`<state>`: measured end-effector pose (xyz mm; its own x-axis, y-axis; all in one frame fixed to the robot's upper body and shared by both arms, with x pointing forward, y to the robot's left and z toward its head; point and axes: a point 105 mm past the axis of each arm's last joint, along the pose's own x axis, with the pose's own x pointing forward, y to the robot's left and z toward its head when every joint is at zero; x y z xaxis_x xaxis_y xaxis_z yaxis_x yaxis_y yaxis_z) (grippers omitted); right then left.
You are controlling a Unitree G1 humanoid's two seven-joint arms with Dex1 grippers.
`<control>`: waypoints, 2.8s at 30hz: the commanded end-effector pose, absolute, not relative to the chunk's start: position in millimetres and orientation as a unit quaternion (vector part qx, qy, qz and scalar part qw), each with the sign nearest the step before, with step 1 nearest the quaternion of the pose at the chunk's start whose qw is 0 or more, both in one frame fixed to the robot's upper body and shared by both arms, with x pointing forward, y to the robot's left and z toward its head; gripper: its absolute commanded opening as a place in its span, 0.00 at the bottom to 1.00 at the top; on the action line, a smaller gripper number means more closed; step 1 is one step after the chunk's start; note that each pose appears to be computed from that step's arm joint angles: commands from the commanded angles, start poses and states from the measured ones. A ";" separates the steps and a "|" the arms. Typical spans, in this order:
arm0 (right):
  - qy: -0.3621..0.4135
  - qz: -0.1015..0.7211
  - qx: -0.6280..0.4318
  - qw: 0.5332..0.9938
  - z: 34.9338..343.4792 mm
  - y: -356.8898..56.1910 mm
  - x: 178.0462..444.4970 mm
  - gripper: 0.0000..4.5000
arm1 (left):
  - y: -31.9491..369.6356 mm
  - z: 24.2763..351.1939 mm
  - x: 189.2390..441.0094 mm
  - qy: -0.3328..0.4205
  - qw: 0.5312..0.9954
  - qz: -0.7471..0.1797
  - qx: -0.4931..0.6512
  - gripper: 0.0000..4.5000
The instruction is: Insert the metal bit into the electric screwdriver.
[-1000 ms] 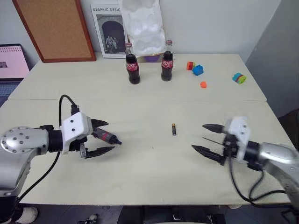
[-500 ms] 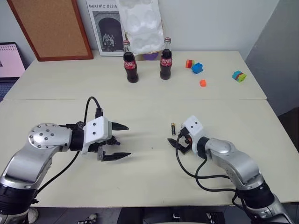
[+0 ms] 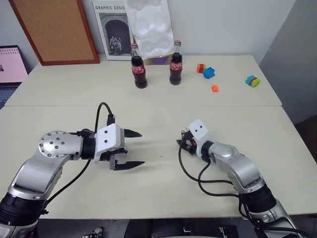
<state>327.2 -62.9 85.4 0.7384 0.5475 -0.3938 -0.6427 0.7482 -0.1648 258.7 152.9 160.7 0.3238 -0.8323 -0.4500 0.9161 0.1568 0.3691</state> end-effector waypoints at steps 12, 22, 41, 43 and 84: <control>0.133 0.267 -0.215 0.930 108.8 -115.2 325.1 0.07 | 126.7 175.8 259.5 0.020 0.752 -0.596 0.280 1.00; 0.166 0.051 -0.200 0.964 123.6 -267.9 319.8 0.07 | 69.1 182.3 262.6 -0.040 0.726 -0.646 0.232 1.00; 0.157 -0.003 -0.086 0.984 119.6 -316.2 324.5 0.51 | 27.9 176.0 267.4 -0.069 0.696 -0.669 0.253 1.00; 0.154 -0.004 -0.086 0.984 122.6 -317.1 322.1 0.58 | 27.8 176.6 267.5 -0.069 0.696 -0.669 0.252 1.00; 0.075 0.574 -0.181 0.795 168.5 -101.2 203.8 0.99 | 219.8 168.7 287.6 0.181 0.546 -0.602 0.555 1.00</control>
